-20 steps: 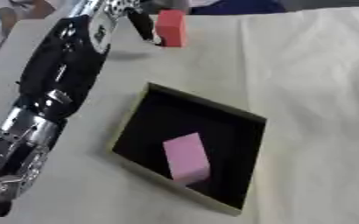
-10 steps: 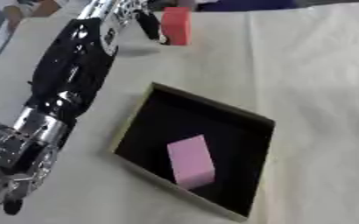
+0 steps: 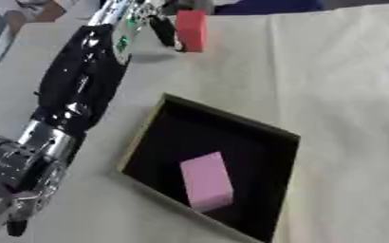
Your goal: Pick up objects on the table and place them in the box.
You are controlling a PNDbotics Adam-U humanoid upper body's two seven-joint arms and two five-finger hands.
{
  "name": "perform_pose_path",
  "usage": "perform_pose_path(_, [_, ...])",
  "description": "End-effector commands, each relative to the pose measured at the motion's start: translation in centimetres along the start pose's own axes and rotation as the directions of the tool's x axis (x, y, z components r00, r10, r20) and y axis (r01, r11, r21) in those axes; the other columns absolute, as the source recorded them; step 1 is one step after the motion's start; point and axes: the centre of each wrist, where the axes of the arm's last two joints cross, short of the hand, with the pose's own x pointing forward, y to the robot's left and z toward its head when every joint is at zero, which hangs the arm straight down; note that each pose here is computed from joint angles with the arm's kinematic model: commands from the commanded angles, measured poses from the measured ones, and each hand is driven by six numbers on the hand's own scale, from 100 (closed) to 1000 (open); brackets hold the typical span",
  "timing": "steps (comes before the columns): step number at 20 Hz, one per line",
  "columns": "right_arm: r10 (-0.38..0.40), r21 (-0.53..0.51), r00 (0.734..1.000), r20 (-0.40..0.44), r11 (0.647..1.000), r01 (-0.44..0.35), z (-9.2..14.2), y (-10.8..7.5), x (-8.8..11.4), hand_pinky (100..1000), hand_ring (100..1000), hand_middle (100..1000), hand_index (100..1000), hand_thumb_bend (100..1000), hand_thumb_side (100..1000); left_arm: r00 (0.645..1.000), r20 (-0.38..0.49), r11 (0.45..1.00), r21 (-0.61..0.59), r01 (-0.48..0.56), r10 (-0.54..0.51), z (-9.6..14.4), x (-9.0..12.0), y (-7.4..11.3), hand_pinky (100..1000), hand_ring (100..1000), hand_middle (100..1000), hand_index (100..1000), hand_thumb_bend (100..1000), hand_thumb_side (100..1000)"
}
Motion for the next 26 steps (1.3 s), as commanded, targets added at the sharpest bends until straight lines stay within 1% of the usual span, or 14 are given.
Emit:
perform_pose_path(1, [-0.004, -0.015, 0.999, 0.042, 1.0, 0.004, -1.2, -0.5, 0.6, 815, 782, 627, 708, 100, 639, 1.0, -0.022, 1.0, 0.025, -0.013, 0.014, 0.5, -1.2, 2.2, 881, 946, 918, 955, 677, 100])
perform_pose_path(7, [-0.009, -0.016, 0.999, 0.038, 1.0, 0.01, -1.2, -0.5, 0.6, 814, 782, 626, 708, 100, 639, 0.998, -0.026, 0.998, -0.014, -0.053, 0.053, 0.6, -1.7, 2.1, 875, 941, 911, 953, 683, 100])
perform_pose_path(17, [-0.016, -0.016, 0.999, 0.031, 1.0, 0.016, -1.5, -0.4, 0.5, 814, 779, 623, 707, 100, 638, 0.997, 0.003, 0.994, -0.068, -0.083, 0.083, 0.7, -2.0, 2.0, 845, 928, 893, 937, 629, 100])
perform_pose_path(21, [-0.023, -0.014, 0.999, 0.031, 1.0, 0.024, -1.6, -0.3, 0.6, 814, 777, 622, 707, 100, 638, 0.996, -0.005, 0.993, -0.087, -0.084, 0.084, 0.7, -2.3, 2.0, 842, 928, 901, 939, 619, 100])
perform_pose_path(26, [-0.026, -0.017, 0.999, 0.027, 0.999, 0.027, -1.9, -0.3, 0.5, 814, 776, 620, 706, 100, 637, 0.994, -0.017, 0.987, -0.119, -0.108, 0.107, 0.7, -2.7, 1.8, 824, 906, 892, 934, 579, 100])
